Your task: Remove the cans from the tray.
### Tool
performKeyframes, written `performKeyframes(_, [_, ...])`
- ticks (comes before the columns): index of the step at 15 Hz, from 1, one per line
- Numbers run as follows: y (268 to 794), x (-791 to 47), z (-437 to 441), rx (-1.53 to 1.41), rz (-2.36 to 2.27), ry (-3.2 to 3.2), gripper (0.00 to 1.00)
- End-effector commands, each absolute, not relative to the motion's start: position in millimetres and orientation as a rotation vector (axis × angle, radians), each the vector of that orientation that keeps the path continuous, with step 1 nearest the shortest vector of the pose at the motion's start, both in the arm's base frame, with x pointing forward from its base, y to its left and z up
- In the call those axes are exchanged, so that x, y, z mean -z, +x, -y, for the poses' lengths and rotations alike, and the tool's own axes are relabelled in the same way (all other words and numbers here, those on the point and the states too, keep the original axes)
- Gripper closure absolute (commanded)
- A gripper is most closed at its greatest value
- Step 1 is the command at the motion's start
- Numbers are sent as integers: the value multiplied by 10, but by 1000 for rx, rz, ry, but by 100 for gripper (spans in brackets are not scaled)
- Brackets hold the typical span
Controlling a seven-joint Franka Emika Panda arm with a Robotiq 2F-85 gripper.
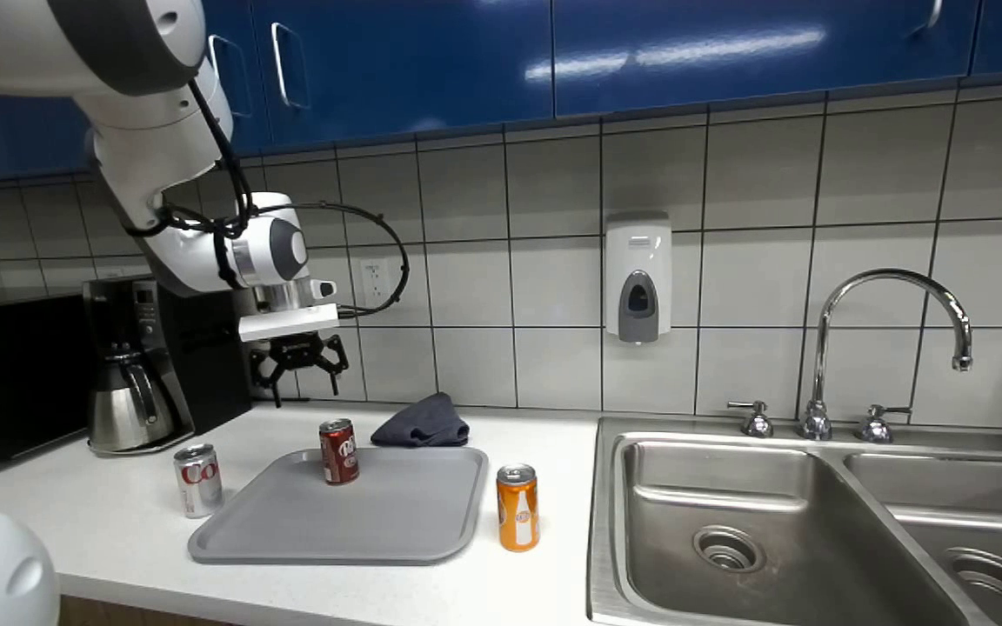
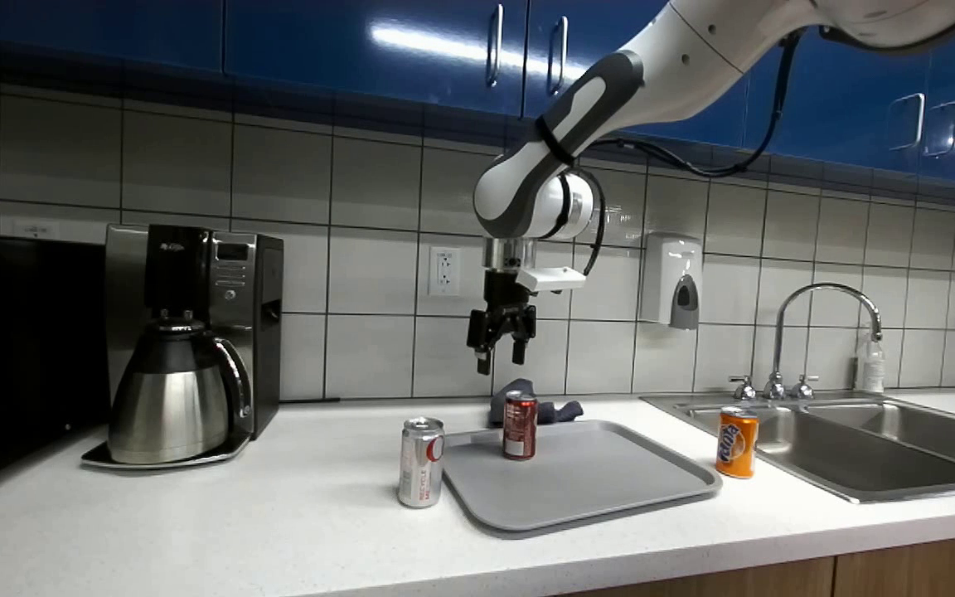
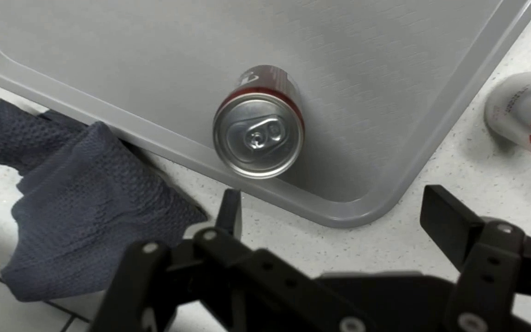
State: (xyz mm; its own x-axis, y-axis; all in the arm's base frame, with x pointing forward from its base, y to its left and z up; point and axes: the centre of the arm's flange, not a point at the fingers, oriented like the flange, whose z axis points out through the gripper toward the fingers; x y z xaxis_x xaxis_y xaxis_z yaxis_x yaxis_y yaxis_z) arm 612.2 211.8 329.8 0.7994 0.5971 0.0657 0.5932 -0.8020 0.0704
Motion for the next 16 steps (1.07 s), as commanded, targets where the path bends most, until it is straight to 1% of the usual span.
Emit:
performKeyframes(1, [6098, -3328, -2007, -118, -835, 2973, 0])
performKeyframes(16, [6236, -3040, -1714, -73, -538, 3051, 0])
